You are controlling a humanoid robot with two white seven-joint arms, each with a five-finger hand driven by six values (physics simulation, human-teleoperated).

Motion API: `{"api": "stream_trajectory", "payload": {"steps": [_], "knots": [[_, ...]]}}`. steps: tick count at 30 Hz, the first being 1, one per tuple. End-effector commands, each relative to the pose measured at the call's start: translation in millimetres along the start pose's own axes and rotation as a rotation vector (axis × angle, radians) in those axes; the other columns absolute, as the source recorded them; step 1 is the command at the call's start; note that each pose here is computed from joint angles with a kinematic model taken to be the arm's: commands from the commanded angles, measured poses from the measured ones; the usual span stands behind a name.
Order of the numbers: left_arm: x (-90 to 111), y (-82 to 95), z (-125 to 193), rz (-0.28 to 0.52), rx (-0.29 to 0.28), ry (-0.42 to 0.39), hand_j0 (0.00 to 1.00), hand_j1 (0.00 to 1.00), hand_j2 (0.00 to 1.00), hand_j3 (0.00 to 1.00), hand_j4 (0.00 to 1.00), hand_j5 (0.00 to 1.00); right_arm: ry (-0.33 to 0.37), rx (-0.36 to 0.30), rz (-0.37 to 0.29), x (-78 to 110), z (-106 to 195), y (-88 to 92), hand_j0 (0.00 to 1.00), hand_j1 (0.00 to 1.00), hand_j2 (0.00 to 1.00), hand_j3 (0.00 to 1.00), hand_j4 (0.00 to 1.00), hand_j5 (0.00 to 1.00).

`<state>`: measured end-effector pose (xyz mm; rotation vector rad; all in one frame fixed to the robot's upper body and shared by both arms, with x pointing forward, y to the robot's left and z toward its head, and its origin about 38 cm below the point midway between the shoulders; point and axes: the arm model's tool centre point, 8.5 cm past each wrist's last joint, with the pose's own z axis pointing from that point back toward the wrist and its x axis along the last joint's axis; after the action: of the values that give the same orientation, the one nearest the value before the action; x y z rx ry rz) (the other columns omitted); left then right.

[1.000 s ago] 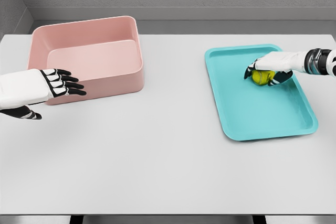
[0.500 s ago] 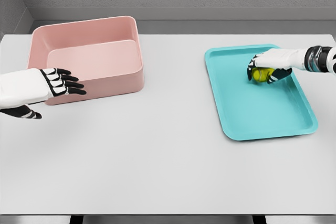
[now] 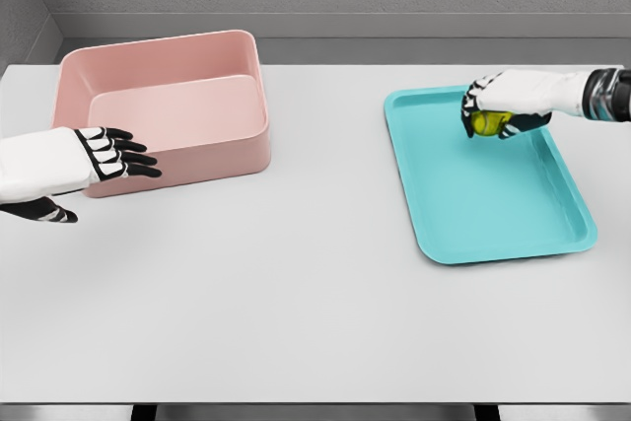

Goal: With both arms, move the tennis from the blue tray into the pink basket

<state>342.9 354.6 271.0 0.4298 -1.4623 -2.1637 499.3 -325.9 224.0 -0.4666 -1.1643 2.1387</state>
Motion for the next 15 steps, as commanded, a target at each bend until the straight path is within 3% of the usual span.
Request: {"api": "stream_trajectory", "payload": {"steps": [1, 8, 15], "knots": [[0, 0.8, 0, 0.004, 0.004, 0.001, 1.00, 1.00, 1.00, 1.00, 1.00, 1.00, -0.037, -0.012, 0.048, 14.9, 3, -12.0, 0.42, 0.42, 0.42, 0.42, 0.42, 0.42], [0, 1.1, 0, -0.002, 0.003, 0.000, 1.00, 1.00, 1.00, 1.00, 1.00, 1.00, -0.123, -0.009, 0.170, 53.7, 13, -23.9, 0.42, 0.42, 0.42, 0.42, 0.42, 0.42], [0, 1.6, 1, -0.004, 0.000, 0.003, 1.00, 1.00, 1.00, 1.00, 1.00, 1.00, -0.241, -0.015, 0.319, 109.0, 9, -34.3, 0.42, 0.42, 0.42, 0.42, 0.42, 0.42]]}}
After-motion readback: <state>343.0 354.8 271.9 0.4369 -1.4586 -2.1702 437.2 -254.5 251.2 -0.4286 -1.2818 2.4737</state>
